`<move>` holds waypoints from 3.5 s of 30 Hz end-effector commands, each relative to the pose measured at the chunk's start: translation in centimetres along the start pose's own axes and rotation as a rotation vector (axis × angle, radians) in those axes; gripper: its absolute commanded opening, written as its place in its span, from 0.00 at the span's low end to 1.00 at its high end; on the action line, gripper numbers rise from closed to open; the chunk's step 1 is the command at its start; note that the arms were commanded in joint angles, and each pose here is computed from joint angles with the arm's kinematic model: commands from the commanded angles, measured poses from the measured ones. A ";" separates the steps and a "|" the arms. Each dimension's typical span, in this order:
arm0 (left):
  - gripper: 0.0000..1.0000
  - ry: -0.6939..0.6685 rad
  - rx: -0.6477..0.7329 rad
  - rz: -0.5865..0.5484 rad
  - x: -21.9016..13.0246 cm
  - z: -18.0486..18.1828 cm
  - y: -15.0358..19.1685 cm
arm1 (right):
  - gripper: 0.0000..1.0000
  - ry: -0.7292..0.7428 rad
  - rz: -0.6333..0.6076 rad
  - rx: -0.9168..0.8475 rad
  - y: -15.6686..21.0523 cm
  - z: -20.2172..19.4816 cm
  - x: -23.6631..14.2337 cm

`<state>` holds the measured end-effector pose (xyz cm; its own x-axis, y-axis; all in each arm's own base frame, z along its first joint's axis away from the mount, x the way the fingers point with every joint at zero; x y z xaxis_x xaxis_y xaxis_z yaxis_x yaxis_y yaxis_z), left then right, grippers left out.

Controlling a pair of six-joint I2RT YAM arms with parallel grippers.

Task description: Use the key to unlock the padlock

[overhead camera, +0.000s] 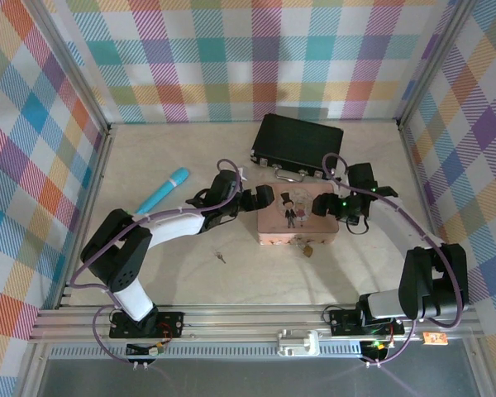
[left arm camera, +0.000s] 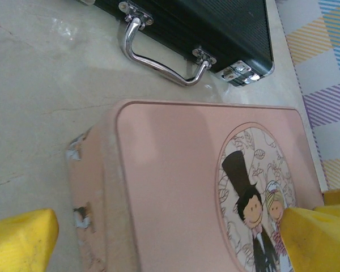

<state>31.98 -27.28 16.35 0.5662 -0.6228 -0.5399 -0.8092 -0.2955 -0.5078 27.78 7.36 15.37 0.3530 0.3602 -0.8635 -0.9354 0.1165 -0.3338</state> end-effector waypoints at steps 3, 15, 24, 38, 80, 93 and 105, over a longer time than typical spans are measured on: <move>1.00 -0.028 0.010 -0.013 0.0 -0.4 -0.7 | 0.78 -0.153 0.011 0.035 0.2 3.3 1.8; 1.00 -0.173 -0.028 -0.100 -2.2 3.9 -3.0 | 0.70 -0.230 -0.023 -0.009 -2.9 10.0 5.8; 1.00 -0.314 0.014 -0.183 -3.3 7.1 -5.7 | 0.71 -0.248 -0.038 -0.030 -6.2 13.5 8.4; 1.00 -0.402 -0.009 -0.287 -5.7 10.2 -10.8 | 0.84 -0.134 -0.122 -0.181 -7.6 13.7 5.1; 1.00 -0.434 -0.325 -0.446 -20.5 16.6 -8.1 | 0.36 0.080 0.316 -0.818 14.3 27.7 15.6; 1.00 -0.302 -0.300 -0.451 -21.5 13.9 -8.3 | 0.00 -0.072 0.182 -0.669 10.3 27.6 10.5; 0.99 0.119 -0.441 -0.436 -19.2 5.5 -8.7 | 0.00 -0.359 -0.076 -0.487 1.6 24.5 -0.5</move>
<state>28.74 -6.96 25.44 0.8506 -0.3783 -0.3653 -0.5108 -0.7593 -0.4032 25.97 30.21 23.53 0.3355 0.6091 -0.7186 -0.7707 -0.2612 -0.5813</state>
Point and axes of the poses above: each hand's point on the last joint's axis, 136 mm out from that joint toward the fingers, its own x axis out along the fingers, its own z axis along the line the jaws close on, y = z × x, the point moved 7 cm from there along -x, back along the fingers, and after that the axes turned 4 degrees about -x, right-handed, at the moved point
